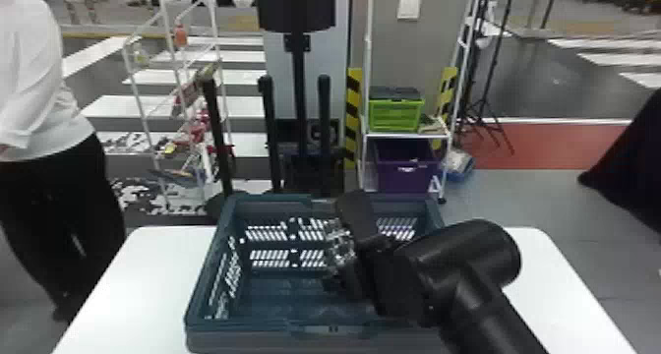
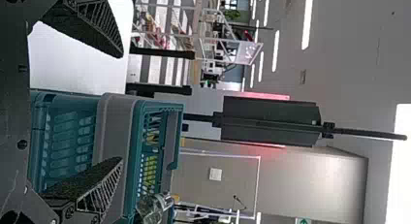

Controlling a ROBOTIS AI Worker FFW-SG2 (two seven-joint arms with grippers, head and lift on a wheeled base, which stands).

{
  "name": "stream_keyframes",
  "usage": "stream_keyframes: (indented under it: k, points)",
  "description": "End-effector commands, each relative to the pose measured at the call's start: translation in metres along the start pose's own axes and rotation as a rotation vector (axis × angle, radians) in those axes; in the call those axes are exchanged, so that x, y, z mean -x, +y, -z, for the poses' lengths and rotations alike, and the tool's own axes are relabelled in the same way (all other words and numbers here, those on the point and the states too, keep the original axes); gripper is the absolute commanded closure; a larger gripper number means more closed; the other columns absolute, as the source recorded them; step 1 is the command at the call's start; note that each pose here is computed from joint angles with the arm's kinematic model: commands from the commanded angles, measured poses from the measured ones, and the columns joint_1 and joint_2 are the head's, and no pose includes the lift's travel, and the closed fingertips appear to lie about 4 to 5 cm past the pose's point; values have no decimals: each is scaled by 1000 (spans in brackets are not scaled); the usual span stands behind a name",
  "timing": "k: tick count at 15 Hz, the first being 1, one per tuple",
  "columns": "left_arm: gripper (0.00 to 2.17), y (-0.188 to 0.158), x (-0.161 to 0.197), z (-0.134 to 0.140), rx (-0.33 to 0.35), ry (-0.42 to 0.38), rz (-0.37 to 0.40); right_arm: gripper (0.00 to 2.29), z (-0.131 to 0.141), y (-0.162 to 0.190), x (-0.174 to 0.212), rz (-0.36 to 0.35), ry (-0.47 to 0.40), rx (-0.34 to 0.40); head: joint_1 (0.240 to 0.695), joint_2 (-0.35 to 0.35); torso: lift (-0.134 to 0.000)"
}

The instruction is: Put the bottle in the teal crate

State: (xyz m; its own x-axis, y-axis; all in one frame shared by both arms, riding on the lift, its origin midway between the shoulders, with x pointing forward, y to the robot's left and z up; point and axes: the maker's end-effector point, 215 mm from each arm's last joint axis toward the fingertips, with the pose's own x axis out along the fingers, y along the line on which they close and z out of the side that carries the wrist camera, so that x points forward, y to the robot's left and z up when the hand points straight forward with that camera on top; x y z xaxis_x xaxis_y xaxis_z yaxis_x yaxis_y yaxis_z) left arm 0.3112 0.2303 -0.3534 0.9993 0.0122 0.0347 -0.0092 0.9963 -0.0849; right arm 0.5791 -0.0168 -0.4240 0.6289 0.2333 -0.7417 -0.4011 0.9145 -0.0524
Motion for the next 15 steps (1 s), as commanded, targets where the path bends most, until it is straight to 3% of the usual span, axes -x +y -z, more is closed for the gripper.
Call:
stream_keyframes:
  k: [1, 6, 7, 8, 9, 10, 13, 15]
  points:
    - [134, 0, 0, 0, 0, 0, 0, 2219, 7, -5, -7, 8, 26, -2, 499, 0, 0]
    - [134, 0, 1, -1, 1, -1, 0, 2088, 15, -10, -16, 16, 52, 2, 499, 0, 0]
    - [134, 0, 1, -1, 0, 0, 1, 1966, 16, -10, -16, 15, 54, 1, 499, 0, 0]
    - [134, 0, 1, -1, 0, 1, 2, 1450, 16, -7, -16, 8, 54, -2, 499, 0, 0]
    - [134, 0, 1, -1, 0, 1, 2, 373, 19, -7, -16, 5, 63, -1, 499, 0, 0]
    - [134, -1, 1, -2, 2, -2, 1, -2, 18, -5, -15, -1, 64, -3, 499, 0, 0]
    - [134, -1, 1, -2, 2, -2, 2, 43, 10, -2, -13, -8, 39, -6, 499, 0, 0]
    - [134, 0, 2, -1, 1, 0, -2, 43, -7, 6, -8, -23, -25, -11, 499, 0, 0]
